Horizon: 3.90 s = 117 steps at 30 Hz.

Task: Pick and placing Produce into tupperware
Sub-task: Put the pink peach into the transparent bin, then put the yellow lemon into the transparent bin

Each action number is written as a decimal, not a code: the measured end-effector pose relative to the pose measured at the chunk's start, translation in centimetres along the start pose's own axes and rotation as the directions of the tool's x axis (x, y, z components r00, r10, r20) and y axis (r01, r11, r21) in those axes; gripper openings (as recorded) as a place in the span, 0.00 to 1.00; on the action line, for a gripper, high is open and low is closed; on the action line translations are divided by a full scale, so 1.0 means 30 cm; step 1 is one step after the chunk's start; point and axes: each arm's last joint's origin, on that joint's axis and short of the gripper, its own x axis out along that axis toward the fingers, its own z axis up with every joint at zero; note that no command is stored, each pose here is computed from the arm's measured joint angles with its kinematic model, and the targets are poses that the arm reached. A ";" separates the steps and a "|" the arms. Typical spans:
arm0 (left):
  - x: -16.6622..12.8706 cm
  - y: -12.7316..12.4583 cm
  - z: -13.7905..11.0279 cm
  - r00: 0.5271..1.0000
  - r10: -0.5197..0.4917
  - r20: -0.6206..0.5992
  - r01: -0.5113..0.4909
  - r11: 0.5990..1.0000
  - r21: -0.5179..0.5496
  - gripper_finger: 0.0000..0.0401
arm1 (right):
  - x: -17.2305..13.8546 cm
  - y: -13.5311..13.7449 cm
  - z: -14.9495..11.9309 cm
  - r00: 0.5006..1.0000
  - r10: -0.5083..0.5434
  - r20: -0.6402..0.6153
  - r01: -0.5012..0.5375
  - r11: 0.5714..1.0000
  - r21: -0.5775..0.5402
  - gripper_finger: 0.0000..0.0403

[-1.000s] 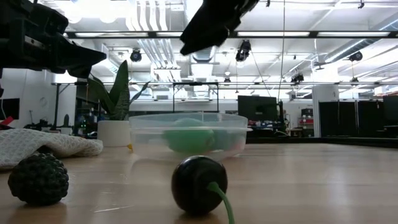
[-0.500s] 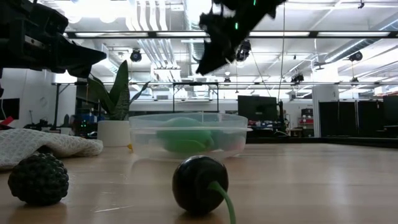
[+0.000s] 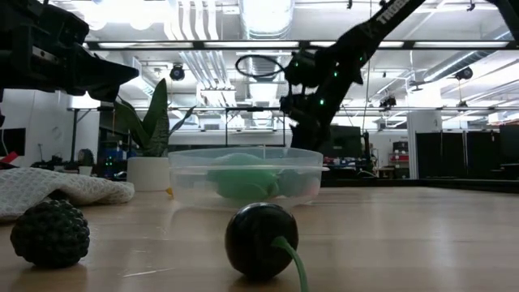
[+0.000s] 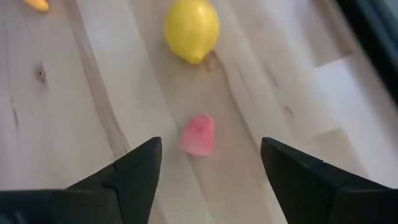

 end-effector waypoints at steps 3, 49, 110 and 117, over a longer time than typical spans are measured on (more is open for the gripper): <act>0.000 0.000 0.000 1.000 0.000 0.000 0.000 1.000 0.000 0.00 | 0.043 0.011 -0.005 1.000 0.018 0.002 -0.018 1.000 -0.015 0.67; 0.001 0.000 -0.001 1.000 0.000 -0.004 0.000 1.000 0.000 0.00 | 0.180 0.005 -0.041 0.998 0.015 -0.068 -0.016 1.000 -0.012 0.18; 0.001 0.000 -0.002 1.000 0.000 -0.005 0.000 1.000 0.000 0.00 | -0.048 0.663 -0.132 0.977 0.190 -0.095 -0.206 0.956 -0.208 0.35; 0.001 0.000 -0.002 1.000 0.000 -0.005 0.000 1.000 0.000 0.00 | -0.060 0.669 -0.112 0.977 0.199 -0.072 -0.211 0.951 -0.227 0.47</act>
